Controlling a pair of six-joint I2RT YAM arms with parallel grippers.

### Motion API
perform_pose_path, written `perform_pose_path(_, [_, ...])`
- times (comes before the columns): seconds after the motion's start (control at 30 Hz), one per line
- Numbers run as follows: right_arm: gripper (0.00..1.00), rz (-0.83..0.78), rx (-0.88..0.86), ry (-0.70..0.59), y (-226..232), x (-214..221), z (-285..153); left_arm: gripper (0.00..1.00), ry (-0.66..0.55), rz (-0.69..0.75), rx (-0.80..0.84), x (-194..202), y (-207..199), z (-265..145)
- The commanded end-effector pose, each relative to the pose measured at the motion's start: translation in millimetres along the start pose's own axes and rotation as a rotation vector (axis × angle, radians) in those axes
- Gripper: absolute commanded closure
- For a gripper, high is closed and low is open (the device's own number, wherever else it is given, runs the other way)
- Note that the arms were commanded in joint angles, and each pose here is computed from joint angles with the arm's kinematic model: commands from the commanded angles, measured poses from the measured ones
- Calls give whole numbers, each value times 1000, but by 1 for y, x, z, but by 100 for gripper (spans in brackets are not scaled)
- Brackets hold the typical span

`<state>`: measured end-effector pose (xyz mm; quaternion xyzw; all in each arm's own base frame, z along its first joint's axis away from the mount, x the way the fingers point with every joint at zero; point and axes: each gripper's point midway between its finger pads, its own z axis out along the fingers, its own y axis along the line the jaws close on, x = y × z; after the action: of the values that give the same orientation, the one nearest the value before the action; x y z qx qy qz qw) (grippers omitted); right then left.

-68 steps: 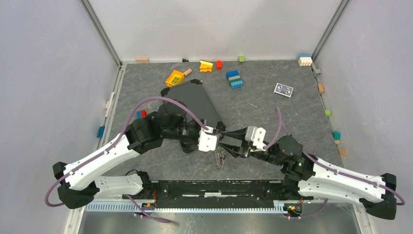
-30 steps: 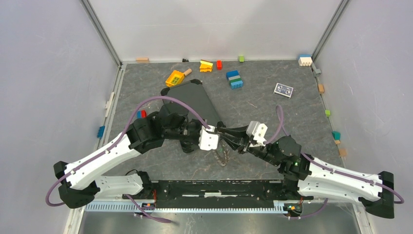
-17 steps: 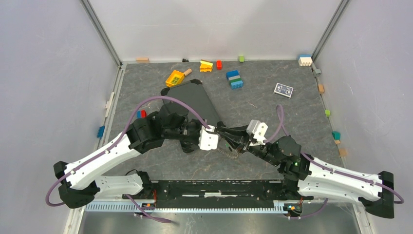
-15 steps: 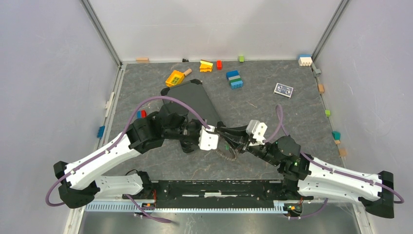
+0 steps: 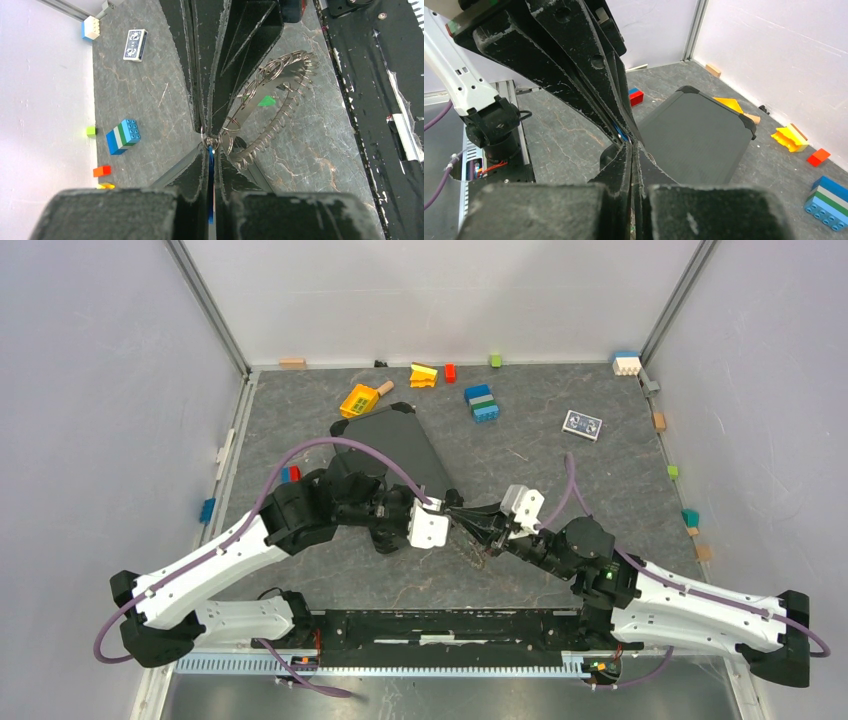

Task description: Remove the keys from the keyring

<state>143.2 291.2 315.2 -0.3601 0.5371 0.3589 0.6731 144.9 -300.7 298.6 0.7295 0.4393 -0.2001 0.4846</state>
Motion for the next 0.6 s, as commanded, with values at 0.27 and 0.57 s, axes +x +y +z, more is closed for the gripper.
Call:
perform_pose_path(0.27, [100,-37,31,93,-10,-17,7,98,-62,194,-39,-6,3,-5])
perform_pose_path(0.57, [100,-97,29,157,-15,-24,9,98,-51,196,-27,-2,1,-1])
